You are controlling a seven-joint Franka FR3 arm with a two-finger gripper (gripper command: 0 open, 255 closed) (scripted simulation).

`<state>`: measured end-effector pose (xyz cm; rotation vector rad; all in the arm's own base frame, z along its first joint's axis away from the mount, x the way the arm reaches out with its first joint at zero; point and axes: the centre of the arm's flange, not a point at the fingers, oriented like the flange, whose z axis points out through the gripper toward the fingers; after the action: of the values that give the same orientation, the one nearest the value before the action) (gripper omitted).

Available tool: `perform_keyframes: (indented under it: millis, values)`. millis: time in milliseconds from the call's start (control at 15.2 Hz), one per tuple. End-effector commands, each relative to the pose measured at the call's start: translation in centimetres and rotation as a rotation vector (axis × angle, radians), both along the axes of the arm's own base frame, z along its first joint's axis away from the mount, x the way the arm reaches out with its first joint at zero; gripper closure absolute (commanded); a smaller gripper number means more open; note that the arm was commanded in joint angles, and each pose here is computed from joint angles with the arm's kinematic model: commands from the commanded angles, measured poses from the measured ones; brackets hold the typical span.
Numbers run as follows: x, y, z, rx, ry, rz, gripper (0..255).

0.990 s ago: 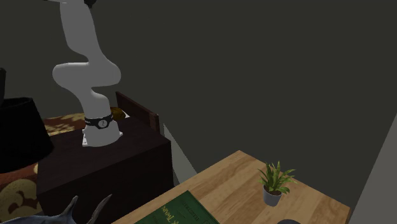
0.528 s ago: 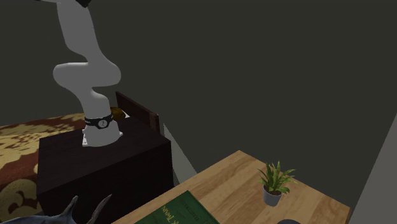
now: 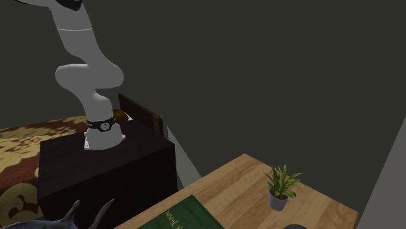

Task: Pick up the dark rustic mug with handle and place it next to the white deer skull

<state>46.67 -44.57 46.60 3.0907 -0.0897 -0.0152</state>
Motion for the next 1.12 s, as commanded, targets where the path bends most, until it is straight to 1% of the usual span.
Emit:
perform_keyframes:
  millis: [0, 1056]
  values:
    - [-0.1, -3.6, 0.0, 0.0, 0.0, 0.002, 255]
    - [-0.1, -3.6, -8.5, 0.0, 0.0, 0.002, 255]
